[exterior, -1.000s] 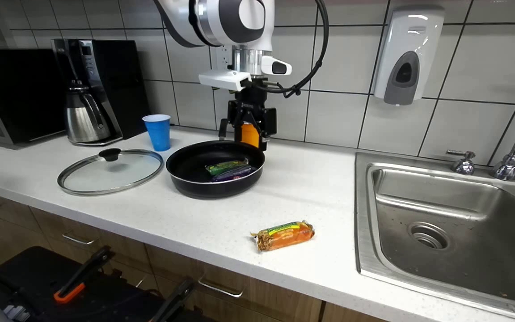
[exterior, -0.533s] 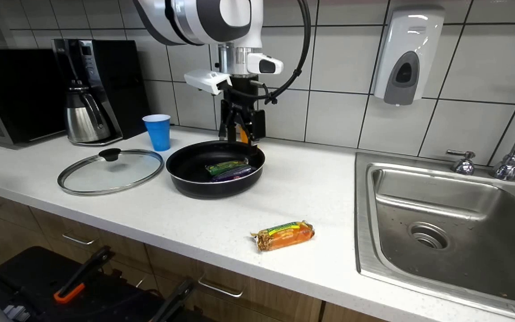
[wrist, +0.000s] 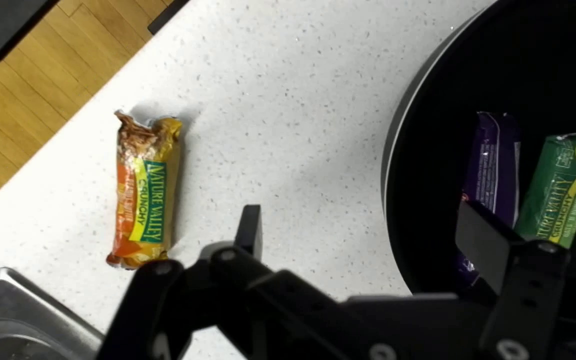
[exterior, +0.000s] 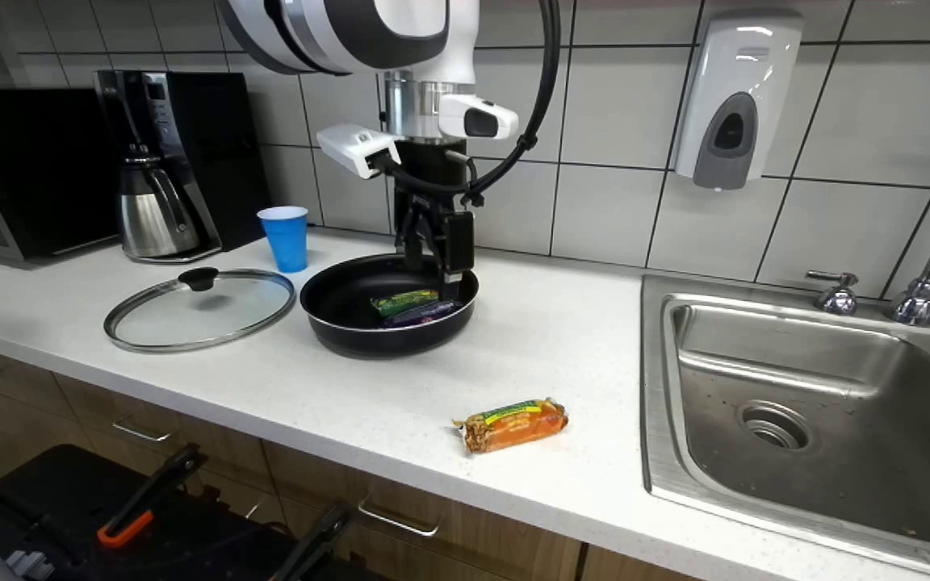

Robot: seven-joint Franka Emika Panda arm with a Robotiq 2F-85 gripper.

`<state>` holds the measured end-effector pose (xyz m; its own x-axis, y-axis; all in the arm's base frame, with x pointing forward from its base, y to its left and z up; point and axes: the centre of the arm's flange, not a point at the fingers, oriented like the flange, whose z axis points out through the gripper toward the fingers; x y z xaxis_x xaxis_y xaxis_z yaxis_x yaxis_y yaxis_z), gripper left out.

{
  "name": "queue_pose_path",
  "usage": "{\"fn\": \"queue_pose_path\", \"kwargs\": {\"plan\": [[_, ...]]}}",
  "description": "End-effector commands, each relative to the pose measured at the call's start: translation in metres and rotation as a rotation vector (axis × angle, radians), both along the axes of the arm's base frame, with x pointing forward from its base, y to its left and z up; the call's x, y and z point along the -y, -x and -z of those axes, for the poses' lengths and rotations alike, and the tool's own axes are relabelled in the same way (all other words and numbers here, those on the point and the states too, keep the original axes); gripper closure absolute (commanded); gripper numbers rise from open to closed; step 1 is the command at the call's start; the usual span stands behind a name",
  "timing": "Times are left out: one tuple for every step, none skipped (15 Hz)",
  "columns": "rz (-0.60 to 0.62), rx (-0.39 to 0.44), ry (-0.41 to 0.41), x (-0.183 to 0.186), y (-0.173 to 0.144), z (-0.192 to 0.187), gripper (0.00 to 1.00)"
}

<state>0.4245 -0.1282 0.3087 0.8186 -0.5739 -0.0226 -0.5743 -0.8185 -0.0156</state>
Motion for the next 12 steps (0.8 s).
{"fn": "queue_pose_path", "kwargs": {"plan": [[0.022,-0.004,0.008,0.011,0.041,-0.006,0.0],[0.033,-0.012,0.022,0.018,0.048,-0.002,0.0],[0.034,-0.016,0.029,0.026,0.055,0.001,0.0],[0.035,-0.022,0.051,0.037,0.062,0.005,0.0],[0.041,-0.028,0.079,0.045,0.066,0.009,0.0],[0.038,-0.036,0.091,0.054,0.071,0.012,0.0],[0.039,-0.041,0.094,0.063,0.074,0.017,0.0],[0.041,-0.041,0.1,0.072,0.077,0.022,0.0],[0.045,-0.034,0.116,0.079,0.079,0.027,0.0],[0.048,-0.028,0.133,0.086,0.081,0.031,0.0],[0.051,-0.019,0.144,0.092,0.081,0.037,0.0],[0.058,-0.013,0.162,0.097,0.081,0.041,0.0]]}}
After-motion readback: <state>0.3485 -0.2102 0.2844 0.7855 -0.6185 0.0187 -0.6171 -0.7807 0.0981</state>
